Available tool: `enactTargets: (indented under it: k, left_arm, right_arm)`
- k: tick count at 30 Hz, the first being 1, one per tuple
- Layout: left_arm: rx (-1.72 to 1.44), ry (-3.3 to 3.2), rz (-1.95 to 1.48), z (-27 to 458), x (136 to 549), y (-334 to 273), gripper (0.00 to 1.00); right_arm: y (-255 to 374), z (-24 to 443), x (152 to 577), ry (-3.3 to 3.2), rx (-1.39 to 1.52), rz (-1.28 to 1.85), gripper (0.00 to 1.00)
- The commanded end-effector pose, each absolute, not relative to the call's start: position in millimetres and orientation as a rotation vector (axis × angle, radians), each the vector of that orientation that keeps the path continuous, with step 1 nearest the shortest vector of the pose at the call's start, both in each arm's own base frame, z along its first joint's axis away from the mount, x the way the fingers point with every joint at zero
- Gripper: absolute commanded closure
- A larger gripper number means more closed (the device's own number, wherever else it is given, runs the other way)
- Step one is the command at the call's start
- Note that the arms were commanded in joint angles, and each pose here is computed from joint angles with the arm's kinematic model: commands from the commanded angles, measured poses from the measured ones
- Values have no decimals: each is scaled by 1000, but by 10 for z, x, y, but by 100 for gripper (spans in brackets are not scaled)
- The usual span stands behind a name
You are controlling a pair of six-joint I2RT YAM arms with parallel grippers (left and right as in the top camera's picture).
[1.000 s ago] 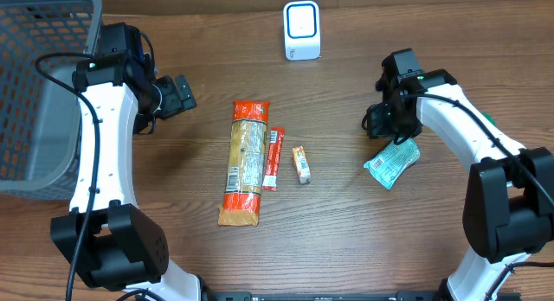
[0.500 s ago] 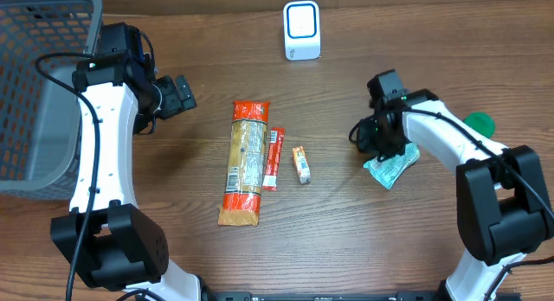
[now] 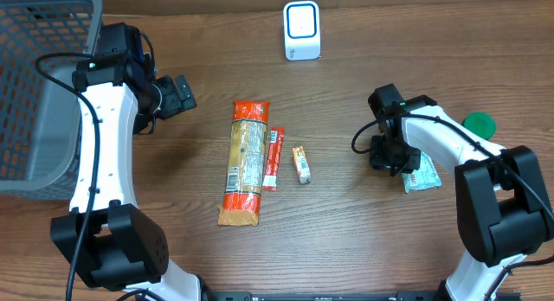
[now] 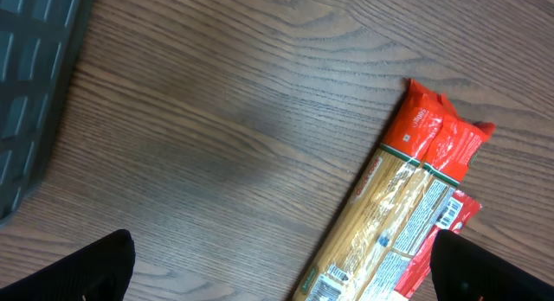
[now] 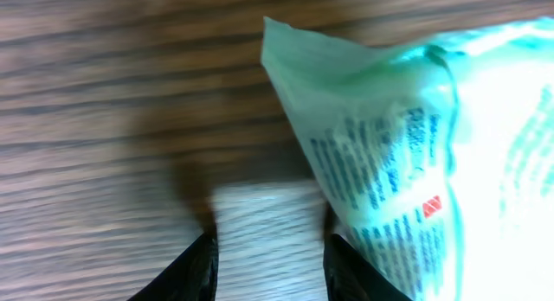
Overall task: Scan the item barcode
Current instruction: 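Release the package and move the right gripper to the orange box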
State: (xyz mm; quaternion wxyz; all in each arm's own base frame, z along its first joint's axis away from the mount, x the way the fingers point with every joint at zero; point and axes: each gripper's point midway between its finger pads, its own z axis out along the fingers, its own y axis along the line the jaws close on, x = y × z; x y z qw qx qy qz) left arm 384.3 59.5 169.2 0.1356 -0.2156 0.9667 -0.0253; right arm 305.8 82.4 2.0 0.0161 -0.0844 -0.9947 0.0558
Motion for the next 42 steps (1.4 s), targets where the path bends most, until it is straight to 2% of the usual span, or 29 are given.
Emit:
enactTargets:
  k: [1, 12, 23, 30, 34, 37, 42]
  left_arm:
    - [-591, 2795, -67, 1735, 3874, 581, 0]
    - [-591, 2795, -67, 1735, 3874, 581, 0]
    - [-591, 2795, -67, 1735, 3874, 581, 0]
    - [-590, 2795, -67, 1735, 3874, 579, 0]
    - [-591, 2795, -67, 1735, 3874, 581, 0]
    - [-591, 2795, -67, 1735, 3874, 581, 0]
    - [-591, 2795, -67, 1735, 3874, 581, 0]
  right_arm:
    - [446, 39, 3081, -3108, -267, 485, 60]
    - [-31, 111, 3144, -3083, -384, 666, 61]
    - [-99, 92, 3145, -3074, -414, 621, 60]
    - [263, 129, 3178, -3109, -422, 296, 59]
    - [764, 403, 3288, -3162, -392, -94, 60]
    - [1316, 692, 3342, -3216, -252, -426, 60]
    - [1914, 853, 3289, -3303, 26, -518, 58]
